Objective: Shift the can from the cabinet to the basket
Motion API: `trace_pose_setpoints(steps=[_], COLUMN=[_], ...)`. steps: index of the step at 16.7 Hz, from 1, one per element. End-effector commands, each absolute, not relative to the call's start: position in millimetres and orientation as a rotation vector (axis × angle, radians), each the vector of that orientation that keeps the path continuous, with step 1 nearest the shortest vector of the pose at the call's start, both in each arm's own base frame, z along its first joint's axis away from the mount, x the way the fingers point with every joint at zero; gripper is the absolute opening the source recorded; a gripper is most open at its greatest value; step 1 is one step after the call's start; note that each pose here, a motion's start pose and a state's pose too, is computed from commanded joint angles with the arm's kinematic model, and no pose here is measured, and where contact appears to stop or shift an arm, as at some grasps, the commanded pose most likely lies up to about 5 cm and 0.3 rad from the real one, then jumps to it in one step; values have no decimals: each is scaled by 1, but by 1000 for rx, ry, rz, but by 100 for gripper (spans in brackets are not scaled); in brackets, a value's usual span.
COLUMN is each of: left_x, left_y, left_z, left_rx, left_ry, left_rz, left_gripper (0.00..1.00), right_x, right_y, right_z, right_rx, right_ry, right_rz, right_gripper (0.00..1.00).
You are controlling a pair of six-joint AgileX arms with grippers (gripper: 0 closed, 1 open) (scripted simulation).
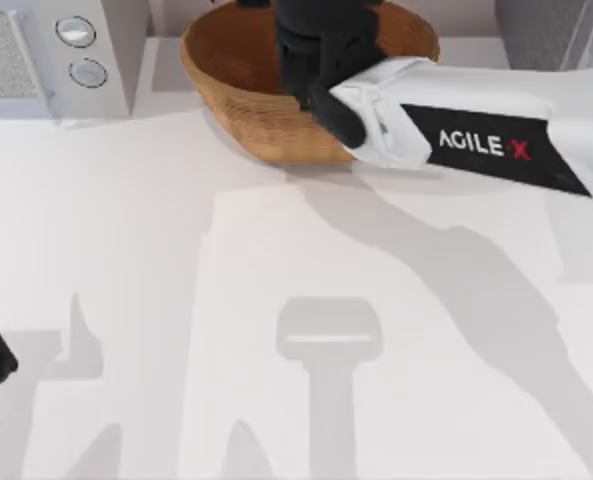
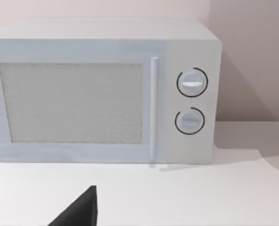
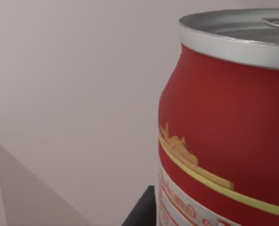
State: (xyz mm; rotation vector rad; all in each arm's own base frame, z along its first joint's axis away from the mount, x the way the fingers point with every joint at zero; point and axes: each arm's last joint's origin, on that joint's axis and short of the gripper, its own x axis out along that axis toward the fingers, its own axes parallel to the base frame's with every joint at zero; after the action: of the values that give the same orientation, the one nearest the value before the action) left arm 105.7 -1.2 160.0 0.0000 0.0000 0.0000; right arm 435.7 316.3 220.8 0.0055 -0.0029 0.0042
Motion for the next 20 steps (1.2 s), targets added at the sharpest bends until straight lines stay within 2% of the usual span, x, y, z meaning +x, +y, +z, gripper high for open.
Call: trace_pose_setpoints(steps=[1,14,20], left_x=[106,106,106], left_y=[-1,-1,-1], left_z=[160,160,160], left_rx=[0,0,0], left_ry=[0,0,0], left_rz=[0,0,0], left_gripper=[100,100,100], right_x=[436,436,436], right_y=[316,316,316], right_z=[221,221,221], right_rx=[5,5,5], right_ry=[-3,-3,-3], right_rz=[4,4,4], right_gripper=[0,98,100])
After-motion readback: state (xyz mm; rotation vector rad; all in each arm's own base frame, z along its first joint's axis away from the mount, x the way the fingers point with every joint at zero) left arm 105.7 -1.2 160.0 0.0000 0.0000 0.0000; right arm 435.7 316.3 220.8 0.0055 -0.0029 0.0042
